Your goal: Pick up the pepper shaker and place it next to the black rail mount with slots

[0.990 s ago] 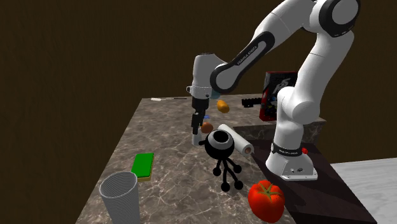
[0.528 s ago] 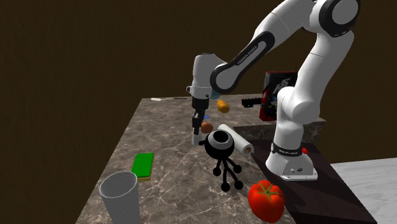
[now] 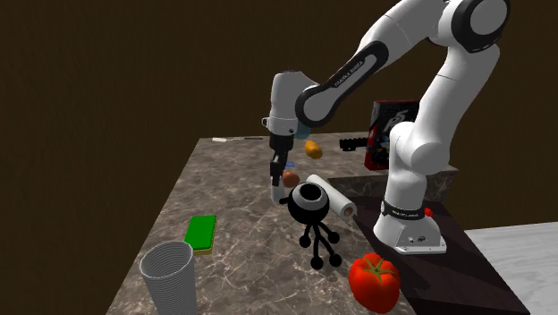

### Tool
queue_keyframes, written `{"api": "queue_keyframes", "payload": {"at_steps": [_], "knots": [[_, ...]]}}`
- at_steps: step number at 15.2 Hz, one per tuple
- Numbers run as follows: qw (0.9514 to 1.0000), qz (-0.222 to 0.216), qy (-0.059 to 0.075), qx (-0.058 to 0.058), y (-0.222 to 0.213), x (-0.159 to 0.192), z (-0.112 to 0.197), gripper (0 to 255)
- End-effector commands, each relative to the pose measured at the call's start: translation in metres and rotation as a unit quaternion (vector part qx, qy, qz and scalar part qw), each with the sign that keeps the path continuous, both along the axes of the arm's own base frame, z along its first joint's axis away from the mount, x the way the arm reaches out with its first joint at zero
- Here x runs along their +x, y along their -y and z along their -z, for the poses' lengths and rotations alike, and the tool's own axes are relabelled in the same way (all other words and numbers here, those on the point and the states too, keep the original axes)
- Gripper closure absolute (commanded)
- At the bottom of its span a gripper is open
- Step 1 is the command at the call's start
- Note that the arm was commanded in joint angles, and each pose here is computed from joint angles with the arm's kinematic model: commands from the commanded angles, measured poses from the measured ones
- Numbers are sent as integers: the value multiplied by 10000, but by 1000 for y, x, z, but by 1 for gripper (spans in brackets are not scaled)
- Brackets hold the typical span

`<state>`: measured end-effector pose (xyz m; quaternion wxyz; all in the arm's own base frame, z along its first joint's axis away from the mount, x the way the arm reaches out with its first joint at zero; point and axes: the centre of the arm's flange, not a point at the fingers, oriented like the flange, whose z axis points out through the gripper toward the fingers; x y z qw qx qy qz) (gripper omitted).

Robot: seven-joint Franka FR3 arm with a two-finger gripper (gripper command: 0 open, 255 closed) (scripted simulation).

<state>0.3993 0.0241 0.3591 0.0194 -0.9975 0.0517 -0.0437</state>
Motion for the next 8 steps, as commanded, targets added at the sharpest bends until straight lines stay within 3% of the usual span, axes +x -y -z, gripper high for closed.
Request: {"api": "queue_keyframes", "payload": {"at_steps": [1,8], "knots": [[10000,-1,-2,0,0,-1,-9,255],[10000,-1,-2,0,0,-1,-46,255]]}}
